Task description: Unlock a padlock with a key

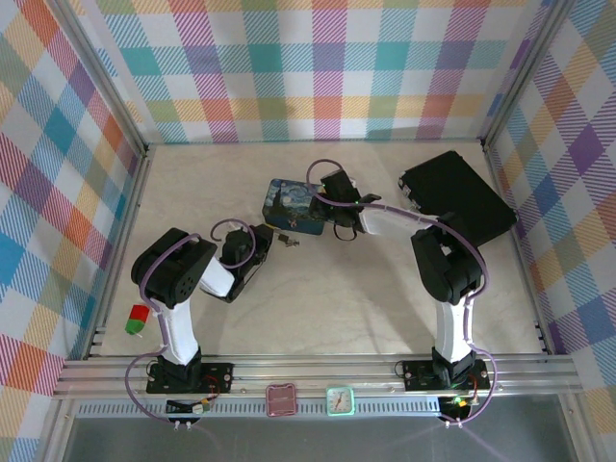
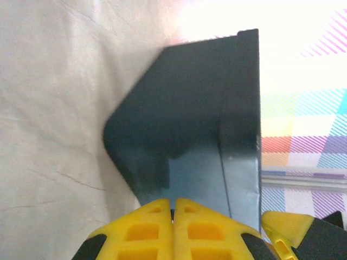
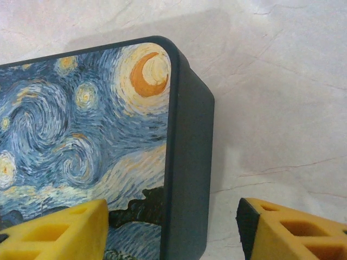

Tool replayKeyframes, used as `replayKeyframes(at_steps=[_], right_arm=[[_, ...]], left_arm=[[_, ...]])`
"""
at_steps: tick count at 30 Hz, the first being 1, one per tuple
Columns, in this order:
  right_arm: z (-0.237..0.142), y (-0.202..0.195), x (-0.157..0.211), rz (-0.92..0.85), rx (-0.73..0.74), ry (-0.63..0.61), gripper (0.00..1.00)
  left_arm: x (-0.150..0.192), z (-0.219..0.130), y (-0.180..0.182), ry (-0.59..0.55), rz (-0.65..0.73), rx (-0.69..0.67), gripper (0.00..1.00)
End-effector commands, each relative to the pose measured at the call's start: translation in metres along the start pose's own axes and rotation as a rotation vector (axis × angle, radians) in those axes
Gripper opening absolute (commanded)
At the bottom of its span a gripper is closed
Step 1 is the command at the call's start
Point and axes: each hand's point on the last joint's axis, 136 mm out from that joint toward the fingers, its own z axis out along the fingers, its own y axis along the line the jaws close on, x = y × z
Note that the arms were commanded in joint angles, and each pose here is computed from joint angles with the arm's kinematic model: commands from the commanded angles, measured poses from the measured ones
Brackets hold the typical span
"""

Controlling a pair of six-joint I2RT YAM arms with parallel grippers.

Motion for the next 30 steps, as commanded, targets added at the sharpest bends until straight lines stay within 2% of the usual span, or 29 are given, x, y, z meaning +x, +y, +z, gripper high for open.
replayKeyframes(at_steps=[1, 5, 10, 13, 17, 21, 24, 30], right_arm=[[0.005, -0.043, 0.021, 0.012, 0.153, 0.058, 0.63], [0.005, -0.034, 0.01, -0.036, 0.137, 0.036, 0.63], [-0.005, -0.001, -0.015, -0.157, 0.034, -0.013, 0.67], [-0.025, 0.018, -0.029, -0.235, -0.042, -0.054, 0.78], [-0.061, 0.026, -0.042, -0.314, -0.072, -0.101, 0.89], [-0.091, 0.006, -0.042, -0.344, -0.037, -0.122, 0.99], [-0.109, -0.016, -0.037, -0.342, 0.001, -0.12, 0.99], [-0.135, -0.063, -0.023, -0.337, 0.079, -0.128, 0.99]], left_arm=[[-0.012, -0.002, -0.017, -0.053, -0.026, 0.075, 0.0], [-0.007, -0.008, -0.02, -0.015, -0.018, 0.077, 0.0], [0.005, -0.022, -0.027, 0.075, 0.033, 0.046, 0.0], [0.016, -0.033, -0.035, 0.142, 0.082, 0.023, 0.0], [0.042, -0.043, -0.048, 0.276, 0.201, -0.038, 0.0], [0.072, -0.058, -0.055, 0.397, 0.333, -0.102, 0.0], [0.09, -0.071, -0.055, 0.454, 0.434, -0.145, 0.0], [0.129, -0.081, -0.045, 0.567, 0.53, -0.193, 0.0]])
